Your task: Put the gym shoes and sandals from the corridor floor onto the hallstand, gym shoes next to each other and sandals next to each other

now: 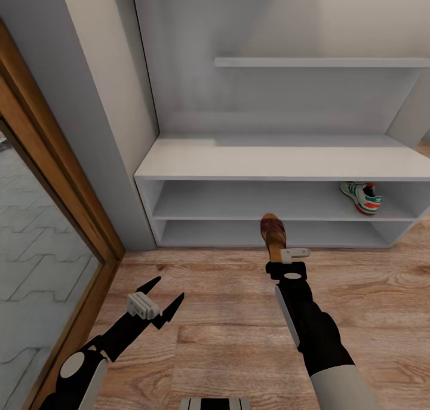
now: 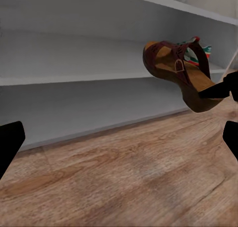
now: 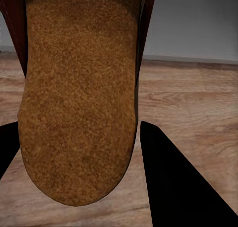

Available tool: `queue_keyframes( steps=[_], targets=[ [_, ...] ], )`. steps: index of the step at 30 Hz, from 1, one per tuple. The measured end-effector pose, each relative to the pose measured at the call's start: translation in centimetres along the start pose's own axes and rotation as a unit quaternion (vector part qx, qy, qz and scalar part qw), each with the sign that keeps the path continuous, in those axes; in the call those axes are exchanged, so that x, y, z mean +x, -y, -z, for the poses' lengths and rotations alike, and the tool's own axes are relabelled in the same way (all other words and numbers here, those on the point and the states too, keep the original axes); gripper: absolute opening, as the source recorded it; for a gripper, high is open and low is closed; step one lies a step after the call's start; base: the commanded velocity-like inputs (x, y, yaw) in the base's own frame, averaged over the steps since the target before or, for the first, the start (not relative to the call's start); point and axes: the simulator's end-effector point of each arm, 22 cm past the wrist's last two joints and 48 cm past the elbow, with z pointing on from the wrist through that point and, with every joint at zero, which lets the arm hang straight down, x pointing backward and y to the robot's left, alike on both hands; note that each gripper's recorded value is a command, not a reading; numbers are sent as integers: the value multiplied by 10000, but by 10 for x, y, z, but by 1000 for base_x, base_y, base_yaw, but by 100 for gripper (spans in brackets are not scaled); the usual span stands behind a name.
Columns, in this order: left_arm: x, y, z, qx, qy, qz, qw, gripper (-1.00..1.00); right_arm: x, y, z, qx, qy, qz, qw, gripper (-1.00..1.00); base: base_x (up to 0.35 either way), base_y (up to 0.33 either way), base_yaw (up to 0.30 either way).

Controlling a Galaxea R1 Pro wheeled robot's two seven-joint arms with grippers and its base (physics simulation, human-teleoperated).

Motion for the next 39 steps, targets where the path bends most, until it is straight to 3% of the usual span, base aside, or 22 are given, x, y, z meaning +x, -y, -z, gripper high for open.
queue_keyframes(
  steps=[39],
  targets=[
    [0, -1, 1, 7, -15, -28, 10000, 100, 1, -6, 0, -96, -4, -22, 10000, -100, 65, -12, 0]
  ],
)
